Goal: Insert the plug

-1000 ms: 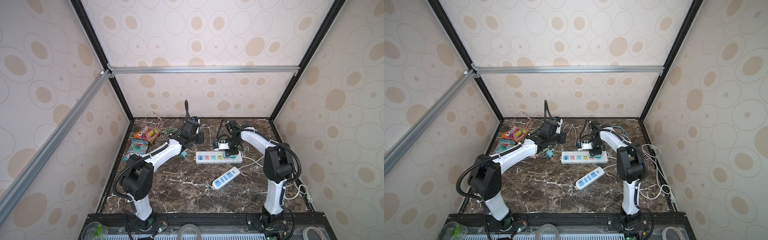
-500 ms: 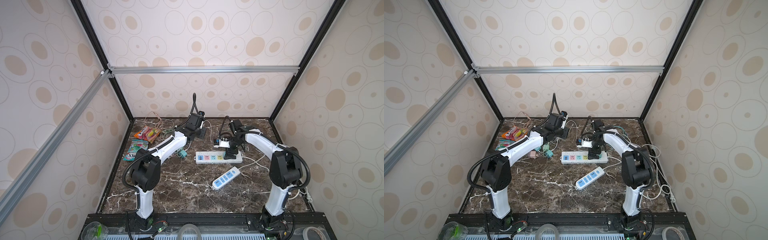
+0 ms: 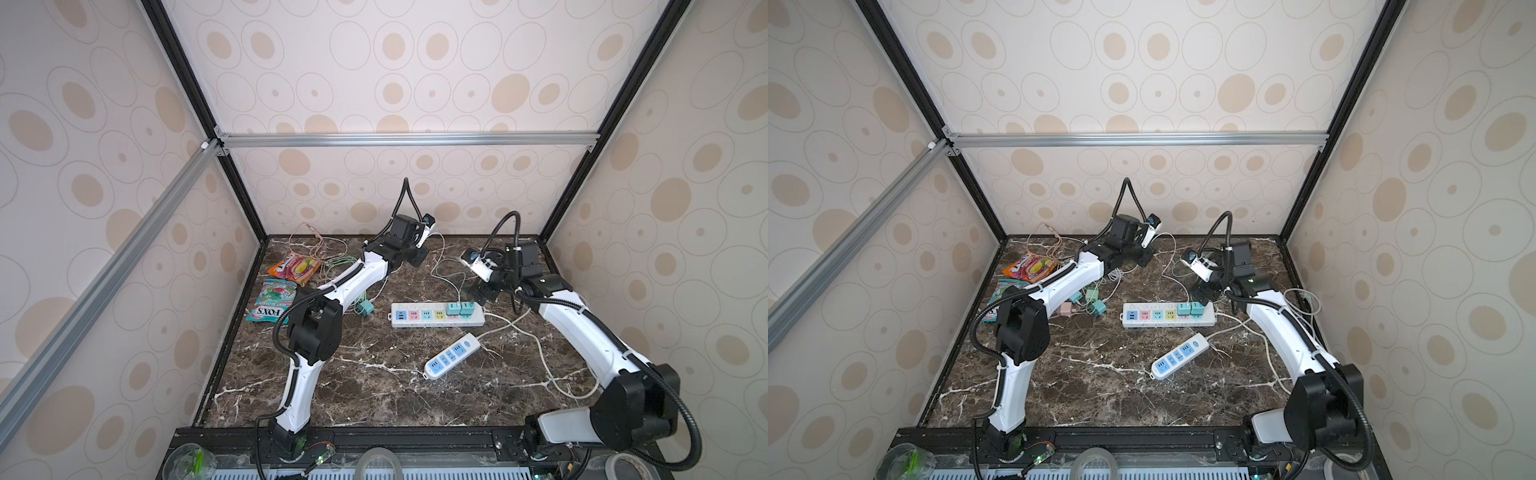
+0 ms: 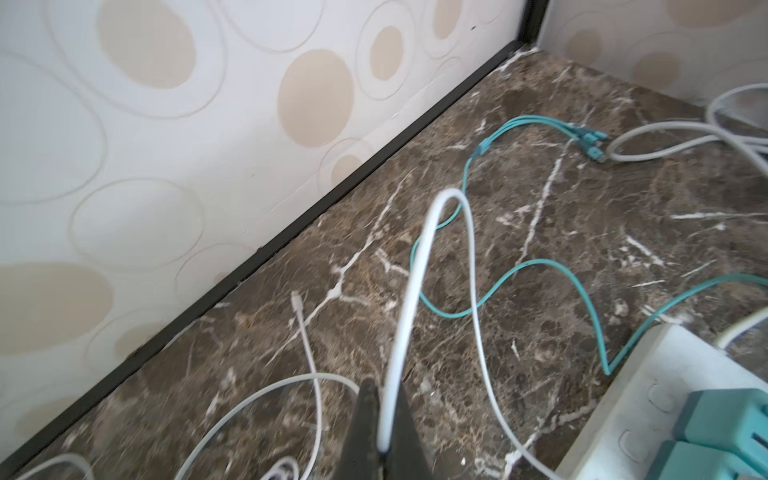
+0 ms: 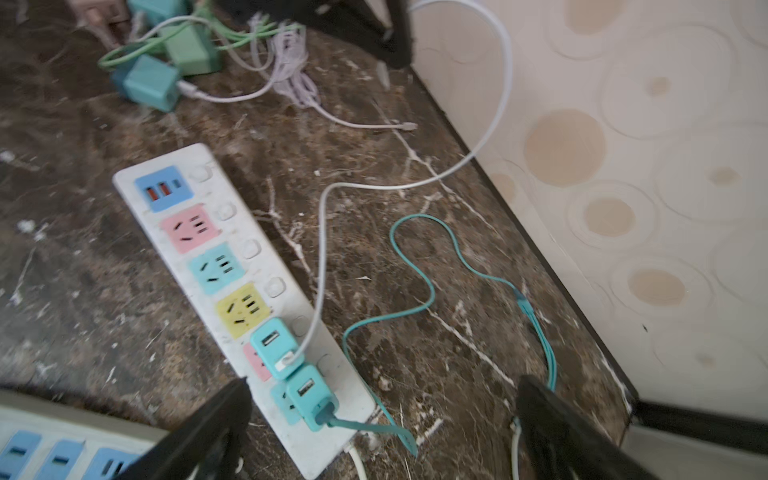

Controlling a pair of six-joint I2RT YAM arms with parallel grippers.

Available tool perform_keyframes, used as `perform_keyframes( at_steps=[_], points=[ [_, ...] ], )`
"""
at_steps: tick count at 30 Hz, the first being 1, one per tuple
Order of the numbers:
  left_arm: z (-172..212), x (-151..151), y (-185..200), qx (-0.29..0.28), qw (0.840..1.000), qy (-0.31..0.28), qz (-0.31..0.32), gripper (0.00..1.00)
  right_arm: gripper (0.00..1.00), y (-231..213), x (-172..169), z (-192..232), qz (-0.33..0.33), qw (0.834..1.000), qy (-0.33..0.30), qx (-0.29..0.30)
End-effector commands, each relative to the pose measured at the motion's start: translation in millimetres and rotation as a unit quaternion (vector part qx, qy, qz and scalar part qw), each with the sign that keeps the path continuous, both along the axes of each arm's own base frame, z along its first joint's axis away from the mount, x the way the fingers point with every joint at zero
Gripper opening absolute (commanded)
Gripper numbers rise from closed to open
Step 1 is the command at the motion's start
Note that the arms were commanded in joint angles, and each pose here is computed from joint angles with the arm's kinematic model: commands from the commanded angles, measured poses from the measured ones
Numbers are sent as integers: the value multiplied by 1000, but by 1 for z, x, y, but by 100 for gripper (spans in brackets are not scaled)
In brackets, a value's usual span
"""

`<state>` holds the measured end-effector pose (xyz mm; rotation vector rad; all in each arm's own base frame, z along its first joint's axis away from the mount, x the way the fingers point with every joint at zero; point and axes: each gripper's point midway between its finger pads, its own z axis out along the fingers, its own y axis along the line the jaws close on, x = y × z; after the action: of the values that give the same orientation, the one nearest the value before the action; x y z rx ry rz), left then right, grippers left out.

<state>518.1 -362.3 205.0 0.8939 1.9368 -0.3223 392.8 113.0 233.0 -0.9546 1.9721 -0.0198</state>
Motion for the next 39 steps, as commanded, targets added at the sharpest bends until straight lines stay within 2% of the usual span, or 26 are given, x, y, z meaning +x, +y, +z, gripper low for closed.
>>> perform_keyframes(
  at_steps=[1, 5, 8, 10, 12, 13, 16, 19, 22, 26, 28, 33, 39],
  points=[
    [32, -4, -44, -59, 991, -66, -98, 0, 99, -36, 21, 48, -171, 973, -75, 133],
    [54, -12, -72, -106, 971, -136, -162, 0, 100, -61, 12, 53, -243, 953, -85, 159],
    [75, -35, -92, -139, 940, -219, -222, 0, 100, -72, 6, 52, -274, 943, -92, 168],
    [86, -54, -100, -167, 912, -281, -250, 1, 100, -77, 3, 46, -289, 937, -91, 171],
    [101, -66, -105, -203, 893, -307, -260, 1, 100, -79, 1, 40, -297, 935, -88, 172],
    [109, -68, -106, -217, 890, -305, -262, 0, 100, -81, 1, 38, -300, 934, -87, 171],
    [131, -70, -100, -213, 889, -316, -254, 0, 100, -82, 0, 33, -304, 935, -81, 166],
    [150, -74, -83, -186, 893, -337, -232, 0, 100, -83, 0, 32, -303, 936, -80, 161],
    [160, -82, -67, -133, 908, -329, -223, 0, 100, -82, 1, 30, -304, 935, -79, 163],
    [129, -91, -30, -69, 935, -298, -179, 0, 100, -82, 1, 29, -306, 933, -80, 174],
    [120, -97, -15, -65, 942, -287, -163, 0, 100, -82, 1, 28, -305, 932, -82, 176],
    [119, -117, -25, -87, 931, -281, -218, 0, 100, -82, 1, 27, -310, 930, -80, 180],
    [101, -87, -73, -125, 923, -241, -273, 0, 100, -83, -6, 26, -317, 924, -78, 198]
  ],
)
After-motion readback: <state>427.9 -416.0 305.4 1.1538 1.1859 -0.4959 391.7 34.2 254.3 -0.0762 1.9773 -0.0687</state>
